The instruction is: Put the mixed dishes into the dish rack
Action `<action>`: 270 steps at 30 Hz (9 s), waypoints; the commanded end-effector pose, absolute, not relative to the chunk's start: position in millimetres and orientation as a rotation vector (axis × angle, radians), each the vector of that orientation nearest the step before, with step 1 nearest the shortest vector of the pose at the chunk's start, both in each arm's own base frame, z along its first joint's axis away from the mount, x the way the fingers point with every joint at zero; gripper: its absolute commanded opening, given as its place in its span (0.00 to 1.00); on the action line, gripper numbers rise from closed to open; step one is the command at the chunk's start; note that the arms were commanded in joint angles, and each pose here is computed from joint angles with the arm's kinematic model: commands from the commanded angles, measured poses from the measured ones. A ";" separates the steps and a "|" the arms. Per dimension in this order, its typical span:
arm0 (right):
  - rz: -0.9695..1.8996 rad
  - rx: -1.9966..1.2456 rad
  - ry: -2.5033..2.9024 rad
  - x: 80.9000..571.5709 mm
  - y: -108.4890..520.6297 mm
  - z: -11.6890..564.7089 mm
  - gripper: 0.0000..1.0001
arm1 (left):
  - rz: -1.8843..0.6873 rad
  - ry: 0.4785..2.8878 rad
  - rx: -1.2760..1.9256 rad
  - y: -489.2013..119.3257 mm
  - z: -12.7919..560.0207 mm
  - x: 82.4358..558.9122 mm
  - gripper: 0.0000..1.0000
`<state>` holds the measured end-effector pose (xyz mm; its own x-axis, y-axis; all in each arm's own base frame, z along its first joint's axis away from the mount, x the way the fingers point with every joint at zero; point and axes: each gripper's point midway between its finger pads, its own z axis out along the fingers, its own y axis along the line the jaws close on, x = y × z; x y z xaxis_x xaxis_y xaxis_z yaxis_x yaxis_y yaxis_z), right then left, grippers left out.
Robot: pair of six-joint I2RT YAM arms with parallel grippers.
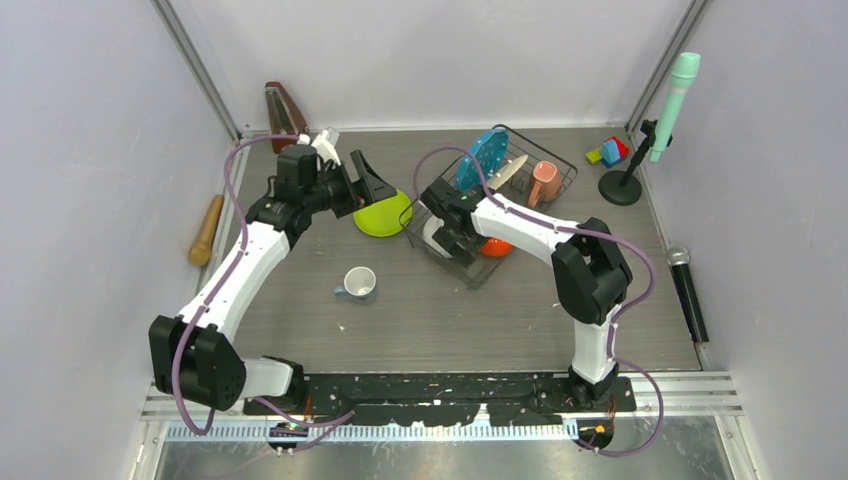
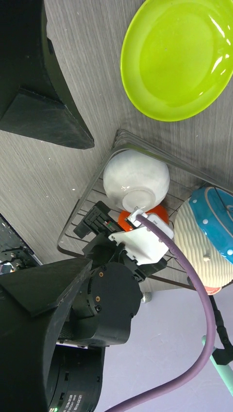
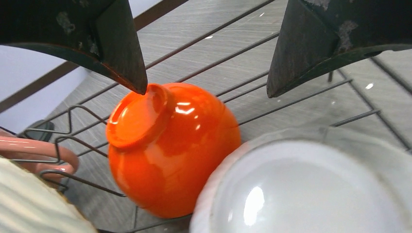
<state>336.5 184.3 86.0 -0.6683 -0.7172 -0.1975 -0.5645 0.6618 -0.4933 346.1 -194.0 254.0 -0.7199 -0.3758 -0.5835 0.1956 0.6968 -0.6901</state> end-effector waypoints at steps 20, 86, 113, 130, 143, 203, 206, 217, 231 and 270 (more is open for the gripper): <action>0.171 -0.403 2.343 368.5 187.7 185.9 0.50 | -0.795 2.079 -0.084 -164.1 292.6 339.7 0.85; 0.141 0.468 2.025 437.7 97.1 215.6 0.22 | -0.651 2.488 -0.499 -122.8 34.0 457.3 0.45; 0.046 0.693 1.945 421.9 60.5 231.6 0.11 | -0.401 2.025 -0.256 -120.9 244.6 406.6 0.00; 0.428 0.638 2.019 526.3 152.7 208.4 0.00 | -0.576 1.891 0.127 -198.5 311.1 360.5 0.00; 0.645 0.413 2.132 526.3 199.2 209.6 0.00 | -0.340 1.779 0.460 -291.7 315.0 368.5 0.00; 0.085 0.963 1.646 342.8 -25.5 261.4 0.00 | 0.664 1.542 0.691 -441.4 267.3 445.1 0.00; 0.090 0.973 1.597 336.2 -29.9 266.8 0.00 | 0.664 1.554 0.709 -444.0 254.1 446.3 0.00; 0.052 0.995 1.556 323.5 -39.7 270.8 0.24 | 0.537 1.658 0.659 -435.7 243.6 446.5 0.70; 0.129 0.896 1.683 330.1 -16.9 258.3 0.26 | 0.307 1.748 0.631 -421.7 268.1 441.3 0.69; 0.496 0.515 2.048 308.5 68.5 220.4 0.45 | -0.024 2.491 0.448 -170.8 163.5 202.0 0.56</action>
